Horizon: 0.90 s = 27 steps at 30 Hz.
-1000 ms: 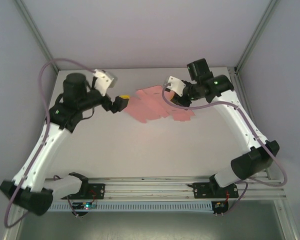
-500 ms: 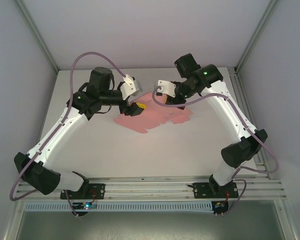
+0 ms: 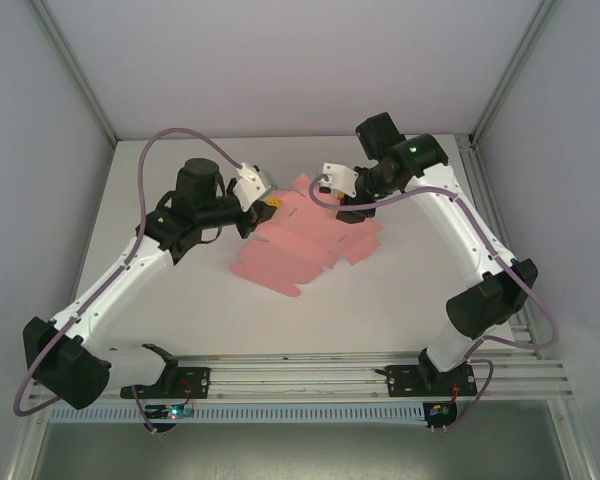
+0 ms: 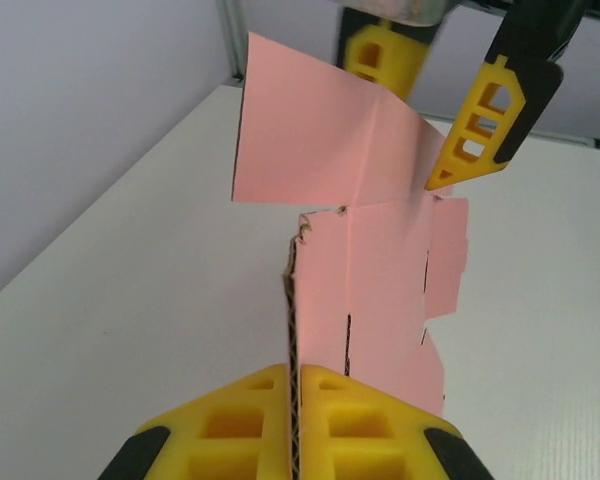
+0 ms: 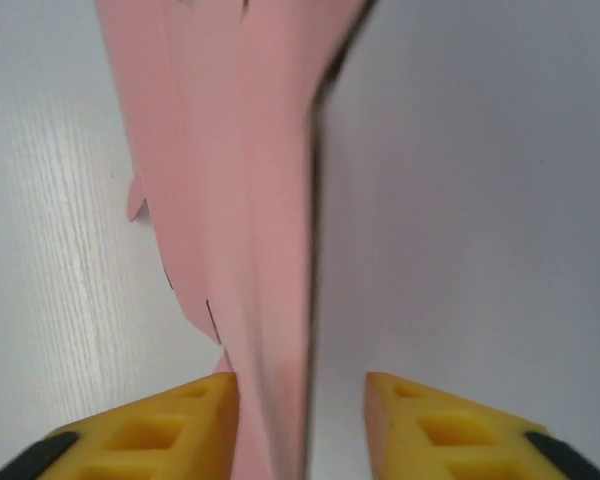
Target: Assemble paper box
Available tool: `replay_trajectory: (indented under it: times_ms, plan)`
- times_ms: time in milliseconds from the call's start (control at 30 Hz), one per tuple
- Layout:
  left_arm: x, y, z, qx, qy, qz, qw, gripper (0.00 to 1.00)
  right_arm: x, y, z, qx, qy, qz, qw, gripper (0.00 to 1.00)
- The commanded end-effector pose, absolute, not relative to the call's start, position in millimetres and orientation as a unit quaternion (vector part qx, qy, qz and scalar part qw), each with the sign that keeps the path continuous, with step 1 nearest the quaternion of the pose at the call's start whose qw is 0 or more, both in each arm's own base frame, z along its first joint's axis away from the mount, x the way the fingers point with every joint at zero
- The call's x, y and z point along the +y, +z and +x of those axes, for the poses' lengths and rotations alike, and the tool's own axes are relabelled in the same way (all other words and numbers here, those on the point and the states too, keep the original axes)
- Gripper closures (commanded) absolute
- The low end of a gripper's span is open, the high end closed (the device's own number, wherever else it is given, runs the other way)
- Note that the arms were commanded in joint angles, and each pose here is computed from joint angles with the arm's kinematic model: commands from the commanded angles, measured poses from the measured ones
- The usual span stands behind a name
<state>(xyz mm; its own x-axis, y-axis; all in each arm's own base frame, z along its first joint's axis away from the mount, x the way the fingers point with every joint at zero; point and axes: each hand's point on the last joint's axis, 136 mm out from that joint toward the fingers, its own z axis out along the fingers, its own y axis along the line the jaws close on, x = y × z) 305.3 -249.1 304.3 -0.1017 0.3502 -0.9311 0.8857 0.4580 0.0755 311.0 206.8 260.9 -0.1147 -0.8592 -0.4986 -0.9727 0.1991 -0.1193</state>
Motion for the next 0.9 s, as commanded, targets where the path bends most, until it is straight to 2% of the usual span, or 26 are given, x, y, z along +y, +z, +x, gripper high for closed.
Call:
replay_trajectory:
  times_ms: [0, 133, 233, 333, 367, 400, 500, 667, 700, 800, 833, 867]
  plan:
    - [-245.2, 328.6, 313.5, 0.681, -0.275, 0.388, 0.557, 1.00, 207.9, 267.7, 303.7, 0.720, 0.125, -0.628, 0.267, 0.67]
    - [-239.4, 323.5, 316.1, 0.684, -0.287, 0.354, 0.570, 1.00, 206.7, 257.9, 296.0, 0.715, 0.133, -0.635, 0.259, 0.75]
    - [-239.2, 320.3, 317.0, 0.688, -0.295, 0.345, 0.566, 1.00, 207.5, 250.7, 297.9, 0.716, 0.126, -0.637, 0.257, 0.76]
    - [-236.6, 316.7, 318.5, 0.694, -0.292, 0.335, 0.567, 1.00, 208.2, 248.2, 316.3, 0.732, 0.087, -0.617, 0.276, 0.91]
    - [-233.9, 313.5, 320.4, 0.699, -0.287, 0.328, 0.566, 1.00, 207.5, 250.9, 328.3, 0.742, 0.063, -0.600, 0.294, 0.98]
    - [-229.5, 307.7, 323.7, 0.709, -0.278, 0.316, 0.565, 1.00, 205.4, 256.4, 343.8, 0.750, 0.028, -0.576, 0.324, 1.00]
    - [-221.7, 284.3, 323.7, 0.738, -0.278, 0.281, 0.547, 1.00, 201.3, 259.7, 365.4, 0.741, -0.052, -0.551, 0.379, 1.00]
    - [-207.7, 241.7, 320.9, 0.768, -0.282, 0.218, 0.532, 1.00, 216.6, 234.9, 354.8, 0.707, -0.083, -0.596, 0.371, 1.00]
    - [-203.6, 234.6, 320.5, 0.775, -0.282, 0.201, 0.529, 0.97, 222.3, 226.8, 352.4, 0.699, -0.088, -0.609, 0.366, 1.00]
    - [-189.4, 209.9, 319.2, 0.801, -0.265, 0.157, 0.513, 0.53, 232.2, 204.1, 359.7, 0.683, -0.148, -0.616, 0.363, 1.00]
    - [-182.6, 201.6, 319.2, 0.812, -0.252, 0.142, 0.508, 0.28, 233.6, 199.2, 365.6, 0.682, -0.172, -0.608, 0.367, 1.00]
    - [-175.8, 194.5, 318.9, 0.821, -0.237, 0.129, 0.503, 0.21, 235.1, 196.3, 370.7, 0.682, -0.190, -0.600, 0.372, 1.00]
